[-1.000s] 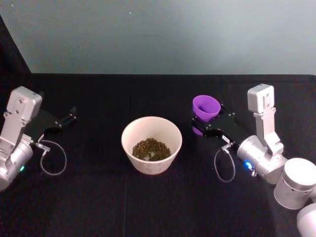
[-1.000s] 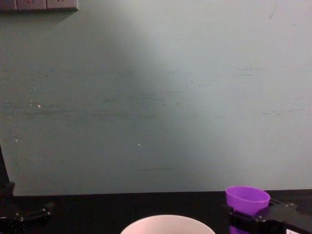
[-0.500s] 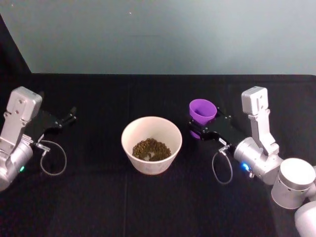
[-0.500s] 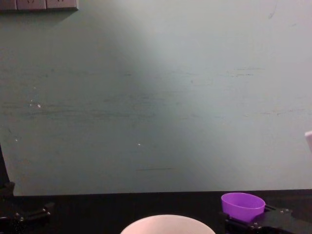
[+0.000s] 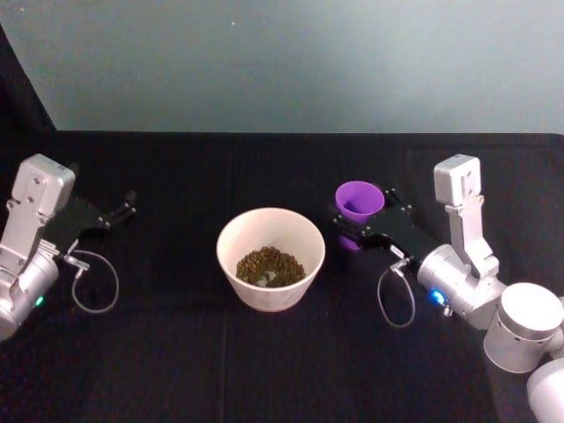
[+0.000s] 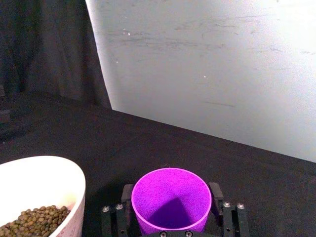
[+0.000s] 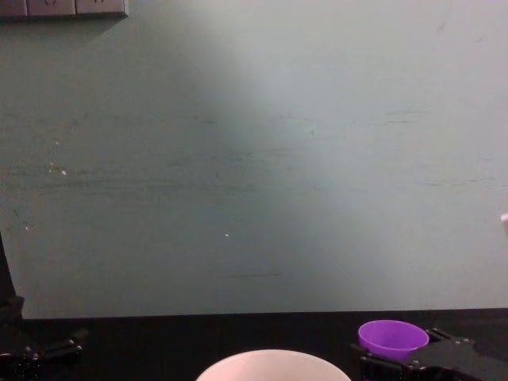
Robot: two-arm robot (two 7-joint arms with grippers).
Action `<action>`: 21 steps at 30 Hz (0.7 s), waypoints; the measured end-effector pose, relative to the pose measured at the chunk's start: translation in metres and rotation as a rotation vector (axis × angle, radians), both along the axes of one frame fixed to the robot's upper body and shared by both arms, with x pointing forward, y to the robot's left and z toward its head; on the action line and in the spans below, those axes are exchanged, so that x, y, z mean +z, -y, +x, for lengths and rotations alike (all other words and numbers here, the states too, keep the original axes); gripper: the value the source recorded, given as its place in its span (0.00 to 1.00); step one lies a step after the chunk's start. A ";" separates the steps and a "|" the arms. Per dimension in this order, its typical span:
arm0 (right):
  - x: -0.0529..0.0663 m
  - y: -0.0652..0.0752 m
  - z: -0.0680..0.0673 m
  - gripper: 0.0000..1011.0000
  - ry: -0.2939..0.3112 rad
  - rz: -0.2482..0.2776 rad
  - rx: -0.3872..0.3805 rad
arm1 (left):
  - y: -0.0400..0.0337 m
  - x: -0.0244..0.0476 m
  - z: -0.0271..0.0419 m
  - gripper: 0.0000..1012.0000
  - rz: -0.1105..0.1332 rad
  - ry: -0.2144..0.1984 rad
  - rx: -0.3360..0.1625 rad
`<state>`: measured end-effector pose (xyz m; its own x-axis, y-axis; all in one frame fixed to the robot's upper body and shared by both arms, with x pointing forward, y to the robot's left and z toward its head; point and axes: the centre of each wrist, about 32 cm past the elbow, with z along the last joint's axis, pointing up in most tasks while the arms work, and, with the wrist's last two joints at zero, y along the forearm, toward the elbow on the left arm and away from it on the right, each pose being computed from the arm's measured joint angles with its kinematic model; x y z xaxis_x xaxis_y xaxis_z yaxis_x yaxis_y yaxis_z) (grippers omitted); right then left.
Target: Pick up the cup and pour the mung beans from the cup into the bowl.
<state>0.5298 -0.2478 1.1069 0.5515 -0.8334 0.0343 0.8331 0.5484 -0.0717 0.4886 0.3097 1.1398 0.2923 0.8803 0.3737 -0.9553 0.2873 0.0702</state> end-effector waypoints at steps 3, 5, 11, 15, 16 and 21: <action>0.000 0.001 0.000 0.98 0.002 0.003 0.001 | 0.0000 0.0000 0.0000 0.99 0.000 0.000 0.000; 0.001 0.001 0.000 0.99 0.006 0.004 0.003 | 0.0000 0.0000 0.0000 0.99 0.000 0.000 0.000; 0.017 0.003 -0.001 0.99 0.056 0.005 0.005 | 0.0000 0.0000 0.0000 0.99 0.000 0.000 0.000; 0.034 0.002 -0.004 0.99 0.113 0.004 0.000 | 0.0000 0.0000 0.0000 0.99 0.000 0.000 0.000; 0.038 0.003 -0.005 0.99 0.125 0.004 -0.005 | 0.0000 0.0000 0.0000 0.99 0.000 0.000 0.000; 0.054 0.004 -0.014 0.99 0.170 0.004 -0.072 | 0.0000 0.0000 0.0000 0.99 0.000 0.000 0.000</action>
